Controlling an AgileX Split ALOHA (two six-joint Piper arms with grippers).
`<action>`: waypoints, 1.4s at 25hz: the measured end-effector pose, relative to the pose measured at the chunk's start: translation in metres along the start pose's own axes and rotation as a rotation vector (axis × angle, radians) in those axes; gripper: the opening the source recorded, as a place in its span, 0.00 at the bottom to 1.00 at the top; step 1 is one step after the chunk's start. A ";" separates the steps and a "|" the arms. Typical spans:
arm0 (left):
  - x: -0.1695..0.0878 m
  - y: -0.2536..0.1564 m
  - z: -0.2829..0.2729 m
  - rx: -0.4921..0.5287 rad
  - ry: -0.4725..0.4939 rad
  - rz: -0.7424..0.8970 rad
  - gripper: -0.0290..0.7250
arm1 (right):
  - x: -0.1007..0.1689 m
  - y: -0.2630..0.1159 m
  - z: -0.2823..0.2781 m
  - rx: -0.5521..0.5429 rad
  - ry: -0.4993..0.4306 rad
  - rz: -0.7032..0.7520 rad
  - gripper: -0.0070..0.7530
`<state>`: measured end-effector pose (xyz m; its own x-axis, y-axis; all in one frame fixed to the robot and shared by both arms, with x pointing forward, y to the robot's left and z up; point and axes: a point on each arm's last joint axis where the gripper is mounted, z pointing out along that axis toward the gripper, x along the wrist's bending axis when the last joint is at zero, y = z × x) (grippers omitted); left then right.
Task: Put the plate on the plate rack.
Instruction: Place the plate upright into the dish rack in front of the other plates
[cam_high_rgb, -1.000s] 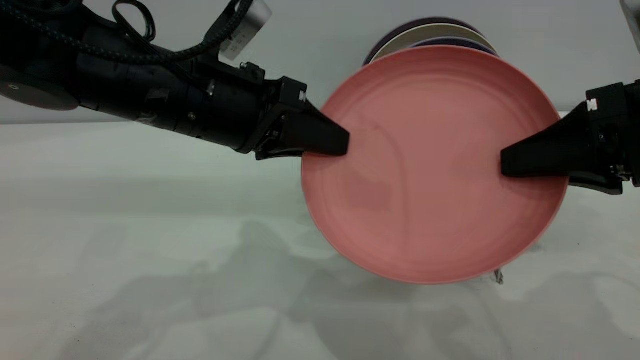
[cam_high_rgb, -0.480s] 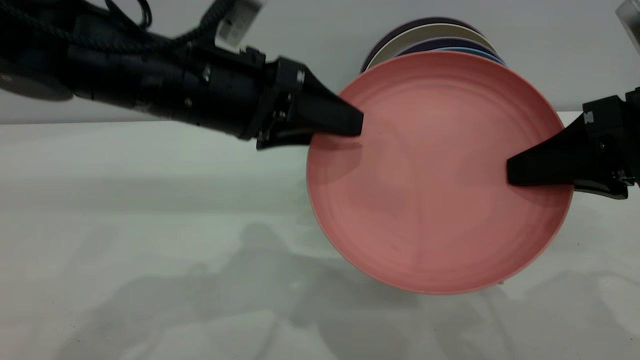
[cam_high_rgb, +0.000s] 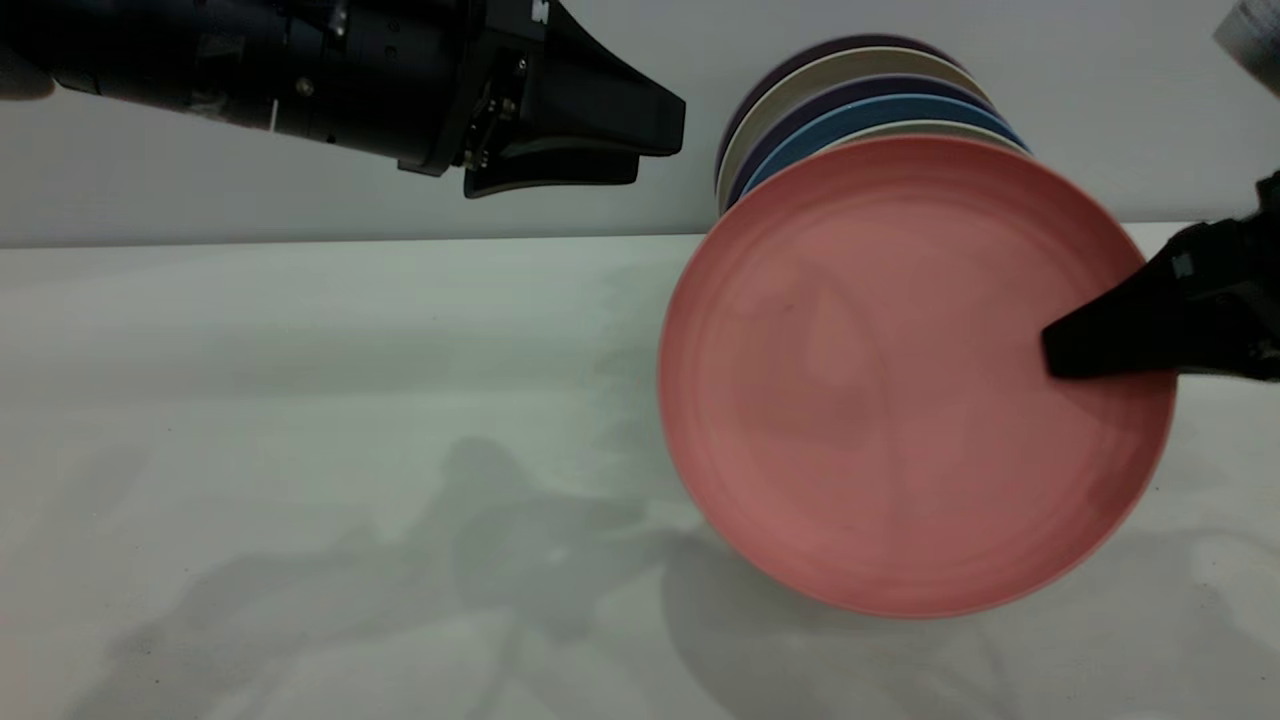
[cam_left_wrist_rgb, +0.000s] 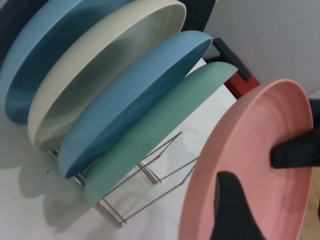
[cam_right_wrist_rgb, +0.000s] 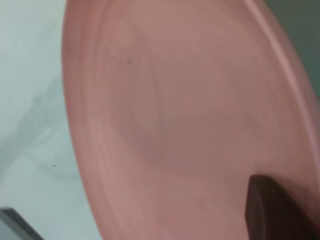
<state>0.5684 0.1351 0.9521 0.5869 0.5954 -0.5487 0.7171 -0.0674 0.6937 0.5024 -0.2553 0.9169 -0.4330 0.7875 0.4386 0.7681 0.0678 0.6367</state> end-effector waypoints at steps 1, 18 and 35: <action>-0.001 0.001 -0.001 0.001 -0.001 0.003 0.63 | 0.001 0.001 -0.003 0.001 -0.014 -0.015 0.09; 0.005 0.013 -0.022 -0.049 0.018 -0.015 0.63 | 0.041 0.042 -0.073 0.041 -0.197 -0.403 0.09; 0.008 0.011 -0.023 -0.025 0.049 -0.011 0.63 | 0.079 0.060 -0.066 0.121 -0.420 -0.796 0.09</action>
<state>0.5728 0.1572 0.9662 0.5597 0.6341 -0.5335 0.7132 -0.0408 0.6998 0.4834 -0.2296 1.0315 -0.6677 0.6369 -0.3854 0.3699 0.7331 0.5707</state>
